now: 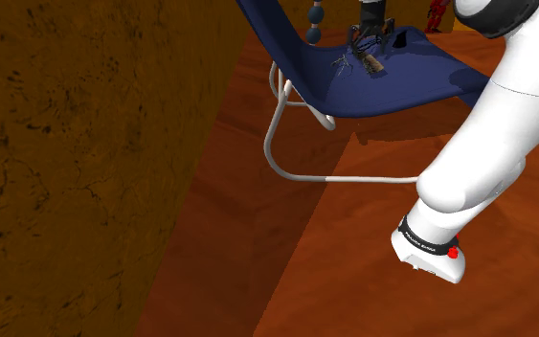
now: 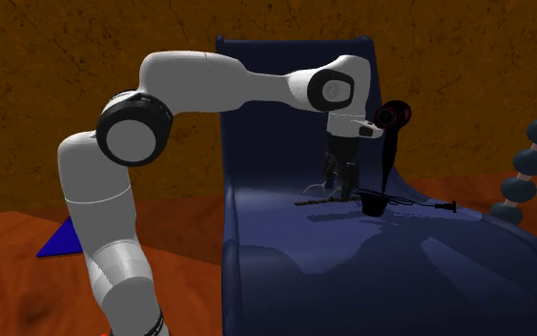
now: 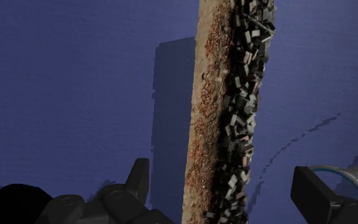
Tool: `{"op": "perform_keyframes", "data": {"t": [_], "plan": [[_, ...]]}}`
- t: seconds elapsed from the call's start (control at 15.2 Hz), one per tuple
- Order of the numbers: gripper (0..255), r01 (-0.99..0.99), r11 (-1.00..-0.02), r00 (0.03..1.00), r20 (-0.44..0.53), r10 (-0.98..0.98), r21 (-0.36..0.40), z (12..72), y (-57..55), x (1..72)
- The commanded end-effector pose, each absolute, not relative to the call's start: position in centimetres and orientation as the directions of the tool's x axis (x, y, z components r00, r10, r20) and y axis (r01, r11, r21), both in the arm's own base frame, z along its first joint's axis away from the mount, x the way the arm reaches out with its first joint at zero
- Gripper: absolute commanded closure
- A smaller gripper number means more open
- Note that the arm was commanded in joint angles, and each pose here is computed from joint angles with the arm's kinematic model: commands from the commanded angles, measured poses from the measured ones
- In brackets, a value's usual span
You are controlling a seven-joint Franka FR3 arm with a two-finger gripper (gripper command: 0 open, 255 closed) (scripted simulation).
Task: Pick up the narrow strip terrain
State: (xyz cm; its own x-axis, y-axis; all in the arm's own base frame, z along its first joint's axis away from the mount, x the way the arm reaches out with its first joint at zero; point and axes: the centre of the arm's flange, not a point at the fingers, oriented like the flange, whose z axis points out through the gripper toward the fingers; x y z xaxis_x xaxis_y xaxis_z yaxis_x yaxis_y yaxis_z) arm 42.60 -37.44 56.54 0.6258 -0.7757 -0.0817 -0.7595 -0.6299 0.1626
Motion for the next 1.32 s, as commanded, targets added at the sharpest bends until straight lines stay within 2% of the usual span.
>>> {"op": "perform_keyframes", "data": {"t": [0.0,0.13,0.2,0.79,1.25], "plan": [[0,-0.76,-0.629,0.625,-0.081,-0.776,0.163,55.4,-37.6,42.5],[0,-0.76,-0.629,0.625,-0.081,-0.776,0.163,55.1,-37.6,42.5],[255,-0.76,-0.629,0.625,-0.081,-0.776,0.163,55.1,-37.5,42.5],[255,-0.76,-0.629,0.625,-0.081,-0.776,0.163,55.1,-37.6,42.5],[255,-0.76,-0.629,0.625,-0.081,-0.776,0.163,58.8,-37.6,42.5]]}}
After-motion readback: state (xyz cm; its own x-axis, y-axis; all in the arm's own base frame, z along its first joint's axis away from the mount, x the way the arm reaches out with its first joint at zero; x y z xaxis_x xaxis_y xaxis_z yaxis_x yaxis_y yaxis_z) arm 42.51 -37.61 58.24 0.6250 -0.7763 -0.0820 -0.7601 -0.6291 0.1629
